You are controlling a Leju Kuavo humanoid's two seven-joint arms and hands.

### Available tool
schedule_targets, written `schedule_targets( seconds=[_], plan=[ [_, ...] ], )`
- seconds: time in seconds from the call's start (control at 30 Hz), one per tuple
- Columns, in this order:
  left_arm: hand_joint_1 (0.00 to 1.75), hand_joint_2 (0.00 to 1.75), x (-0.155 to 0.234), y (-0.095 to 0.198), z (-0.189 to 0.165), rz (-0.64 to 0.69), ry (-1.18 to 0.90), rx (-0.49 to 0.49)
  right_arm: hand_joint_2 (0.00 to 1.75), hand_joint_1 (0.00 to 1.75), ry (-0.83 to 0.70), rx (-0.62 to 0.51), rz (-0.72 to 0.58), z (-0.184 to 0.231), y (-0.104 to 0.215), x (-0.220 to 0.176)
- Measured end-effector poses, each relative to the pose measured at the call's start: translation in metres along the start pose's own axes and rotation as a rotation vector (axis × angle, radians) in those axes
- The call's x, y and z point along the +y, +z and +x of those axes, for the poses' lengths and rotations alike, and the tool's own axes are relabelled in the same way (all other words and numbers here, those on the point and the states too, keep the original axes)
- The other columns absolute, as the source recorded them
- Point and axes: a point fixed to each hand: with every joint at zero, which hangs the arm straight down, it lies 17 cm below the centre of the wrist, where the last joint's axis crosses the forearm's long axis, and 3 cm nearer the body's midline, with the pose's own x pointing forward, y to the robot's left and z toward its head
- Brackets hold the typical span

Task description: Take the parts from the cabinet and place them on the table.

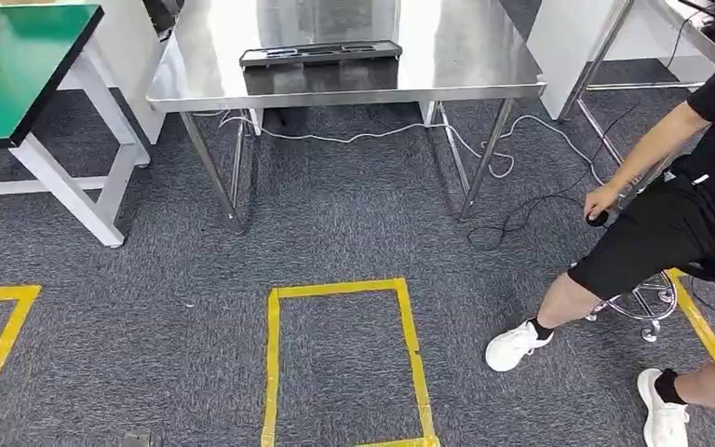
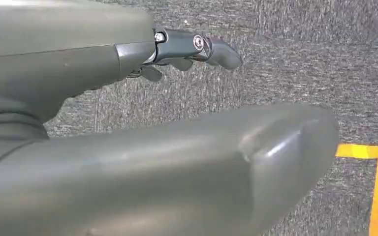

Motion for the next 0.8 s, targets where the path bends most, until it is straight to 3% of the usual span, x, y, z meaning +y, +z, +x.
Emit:
schedule_targets(
  seconds=[0.2,0.8],
  plan=[
    [0.0,0.0,0.006,0.0,-0.003,0.018,-0.008,0.008,0.0,0.0,0.013,-0.047,0.013,0.007,0.001,0.005],
    [0.0,0.0,0.019,0.0,-0.017,0.041,-0.022,0.06,0.0,0.0,0.031,-0.034,0.036,0.002,0.002,0.009]
  ],
)
